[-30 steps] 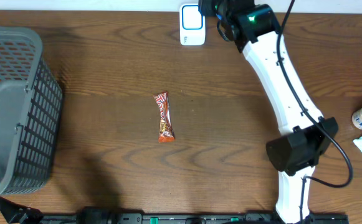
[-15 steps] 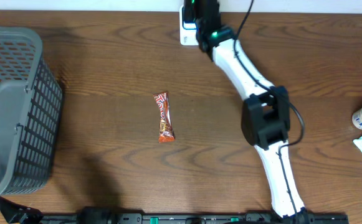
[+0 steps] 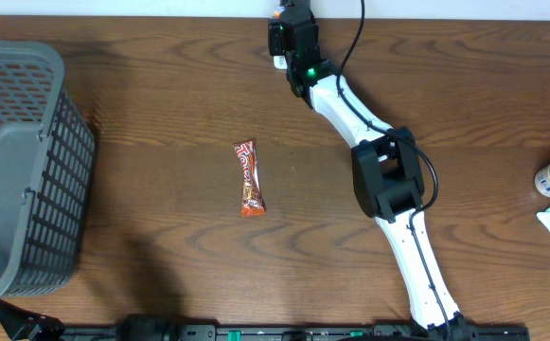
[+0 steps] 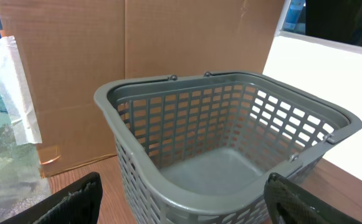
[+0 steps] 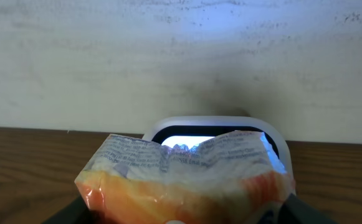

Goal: Scan the item barcode
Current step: 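Hold the orange pack's barcode in front of the white scanner, then carry the orange pack right and set it near the jar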

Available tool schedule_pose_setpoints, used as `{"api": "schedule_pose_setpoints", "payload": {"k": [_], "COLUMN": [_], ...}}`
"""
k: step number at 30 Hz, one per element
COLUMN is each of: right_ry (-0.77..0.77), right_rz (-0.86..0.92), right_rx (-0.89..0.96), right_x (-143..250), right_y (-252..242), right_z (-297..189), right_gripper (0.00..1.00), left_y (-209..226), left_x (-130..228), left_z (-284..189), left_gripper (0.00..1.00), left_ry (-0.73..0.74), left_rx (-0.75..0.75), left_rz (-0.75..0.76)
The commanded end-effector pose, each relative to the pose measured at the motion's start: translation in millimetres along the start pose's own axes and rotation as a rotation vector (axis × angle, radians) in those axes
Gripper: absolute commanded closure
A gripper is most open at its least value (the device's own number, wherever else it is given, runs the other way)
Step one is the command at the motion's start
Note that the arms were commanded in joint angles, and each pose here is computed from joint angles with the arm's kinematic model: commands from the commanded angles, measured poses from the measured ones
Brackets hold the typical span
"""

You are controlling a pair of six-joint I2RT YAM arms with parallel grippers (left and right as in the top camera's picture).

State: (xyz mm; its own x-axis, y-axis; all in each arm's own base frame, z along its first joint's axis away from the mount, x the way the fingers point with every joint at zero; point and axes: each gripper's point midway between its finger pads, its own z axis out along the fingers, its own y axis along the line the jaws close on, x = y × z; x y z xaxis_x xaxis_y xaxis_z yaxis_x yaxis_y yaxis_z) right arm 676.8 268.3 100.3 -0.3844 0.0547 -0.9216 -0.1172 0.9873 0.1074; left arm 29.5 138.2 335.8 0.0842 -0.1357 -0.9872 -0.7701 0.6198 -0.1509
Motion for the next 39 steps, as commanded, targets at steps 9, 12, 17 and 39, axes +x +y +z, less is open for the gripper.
{"api": "schedule_pose_setpoints", "payload": {"k": [9, 12, 17, 39], "right_ry": [0.104, 0.176, 0.305, 1.074], "right_rz": [-0.070, -0.065, 0.019, 0.649], "right_rx": [0.067, 0.125, 0.278, 0.737], "right_x": [-109, -135, -142, 135], "right_y": [-35, -71, -162, -454], "right_z": [-103, -154, -215, -268], "right_gripper": [0.43, 0.43, 0.42, 0.49], "left_y": [0, 0, 0, 2], "left_x": [2, 2, 0, 7], "left_z": [0, 0, 0, 0], "left_gripper": [0.17, 0.17, 0.17, 0.17], "left_ry": [-0.001, -0.002, -0.006, 0.016], "left_rx": [0.000, 0.000, 0.001, -0.005], "left_rz": [-0.006, -0.007, -0.033, -0.041]}}
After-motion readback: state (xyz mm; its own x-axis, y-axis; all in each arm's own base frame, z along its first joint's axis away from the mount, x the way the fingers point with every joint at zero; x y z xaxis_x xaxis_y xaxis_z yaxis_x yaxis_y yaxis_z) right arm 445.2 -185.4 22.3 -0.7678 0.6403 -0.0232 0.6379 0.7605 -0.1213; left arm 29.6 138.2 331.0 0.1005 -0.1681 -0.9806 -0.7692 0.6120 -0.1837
